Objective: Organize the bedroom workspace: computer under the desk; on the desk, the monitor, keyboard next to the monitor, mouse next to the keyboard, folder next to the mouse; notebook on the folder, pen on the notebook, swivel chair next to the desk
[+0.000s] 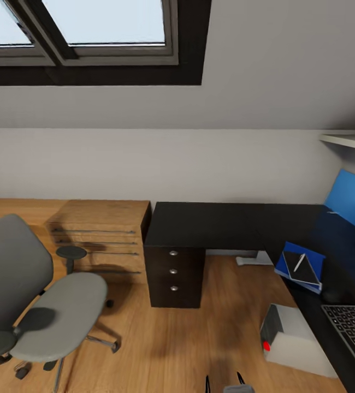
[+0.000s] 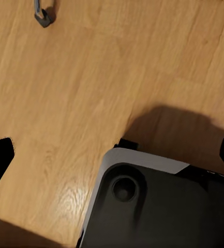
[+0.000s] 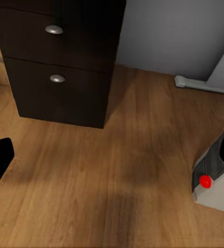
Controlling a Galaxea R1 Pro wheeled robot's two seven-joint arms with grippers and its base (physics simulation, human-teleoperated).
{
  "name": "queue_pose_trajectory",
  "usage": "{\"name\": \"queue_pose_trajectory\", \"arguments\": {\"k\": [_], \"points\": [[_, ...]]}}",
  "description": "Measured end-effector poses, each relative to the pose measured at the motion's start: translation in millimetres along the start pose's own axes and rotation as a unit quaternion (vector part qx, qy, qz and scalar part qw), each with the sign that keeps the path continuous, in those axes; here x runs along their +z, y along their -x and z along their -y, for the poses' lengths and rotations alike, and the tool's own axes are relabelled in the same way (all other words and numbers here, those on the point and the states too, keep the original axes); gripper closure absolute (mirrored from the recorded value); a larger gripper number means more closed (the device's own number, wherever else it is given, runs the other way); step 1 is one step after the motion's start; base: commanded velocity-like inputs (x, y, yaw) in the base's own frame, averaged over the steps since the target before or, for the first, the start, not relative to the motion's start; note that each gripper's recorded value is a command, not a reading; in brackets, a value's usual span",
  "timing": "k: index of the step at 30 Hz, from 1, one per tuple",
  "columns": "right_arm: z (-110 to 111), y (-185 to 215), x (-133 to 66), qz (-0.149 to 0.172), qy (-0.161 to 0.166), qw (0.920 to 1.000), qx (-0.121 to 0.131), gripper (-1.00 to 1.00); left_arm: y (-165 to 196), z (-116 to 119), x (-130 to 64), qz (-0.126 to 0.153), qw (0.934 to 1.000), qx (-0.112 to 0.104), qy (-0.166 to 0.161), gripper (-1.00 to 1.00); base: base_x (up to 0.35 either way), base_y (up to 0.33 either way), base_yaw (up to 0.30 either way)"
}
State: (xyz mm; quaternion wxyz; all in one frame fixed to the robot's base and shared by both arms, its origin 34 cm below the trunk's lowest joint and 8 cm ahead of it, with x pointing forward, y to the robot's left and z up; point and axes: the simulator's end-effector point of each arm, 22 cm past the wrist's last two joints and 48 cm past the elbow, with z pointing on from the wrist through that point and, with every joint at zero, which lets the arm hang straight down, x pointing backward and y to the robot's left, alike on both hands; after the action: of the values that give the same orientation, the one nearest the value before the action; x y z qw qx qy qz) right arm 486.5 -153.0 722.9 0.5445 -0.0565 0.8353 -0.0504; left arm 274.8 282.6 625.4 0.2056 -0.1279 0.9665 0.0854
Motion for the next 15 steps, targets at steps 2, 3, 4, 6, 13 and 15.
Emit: {"name": "queue_pose_trajectory", "arguments": {"k": [2, 3, 4, 6, 13, 15], "points": [[3.2, 5.3, -2.1, 0.018, -0.002, 0.9998, 0.01, -1.0, -0.1, -0.3, 0.0, 0.0, 1.0, 0.0, 0.0, -1.0, 0.0, 0.0, 0.289], [5.5, 7.4, -3.7, 0.027, -0.003, 0.9995, 0.014, -1.0, -0.1, -0.4, 0.1, 0.0, 1.0, 0.0, 0.0, -1.0, 0.0, 0.0, 0.289], [6.3, 8.2, -4.4, 0.031, -0.003, 0.9994, 0.016, -1.0, -0.1, -0.7, 0.1, 0.0, 1.0, 0.0, 0.001, -1.0, 0.0, 0.0, 0.289], [8.9, 9.1, -5.6, 0.037, -0.005, 0.9991, 0.018, -1.0, 0.0, -1.3, 0.2, 0.0, 1.0, 0.0, 0.001, -1.0, 0.0, 0.0, 0.289], [88.4, -10.3, -4.1, 0.034, -0.04, 0.9982, -0.026, -1.0, 16.3, -15.0, 1.6, 0.038, 0.9988, -0.027, 0.016, -1.0, 0.0, 0.0, 0.289], [103.4, -18.1, -6.8, 0.026, -0.047, 0.9978, -0.039, -1.0, 19.9, -16.2, 1.4, 0.047, 0.9983, -0.032, 0.017, -1.0, 0.0, 0.0, 0.288]]}}
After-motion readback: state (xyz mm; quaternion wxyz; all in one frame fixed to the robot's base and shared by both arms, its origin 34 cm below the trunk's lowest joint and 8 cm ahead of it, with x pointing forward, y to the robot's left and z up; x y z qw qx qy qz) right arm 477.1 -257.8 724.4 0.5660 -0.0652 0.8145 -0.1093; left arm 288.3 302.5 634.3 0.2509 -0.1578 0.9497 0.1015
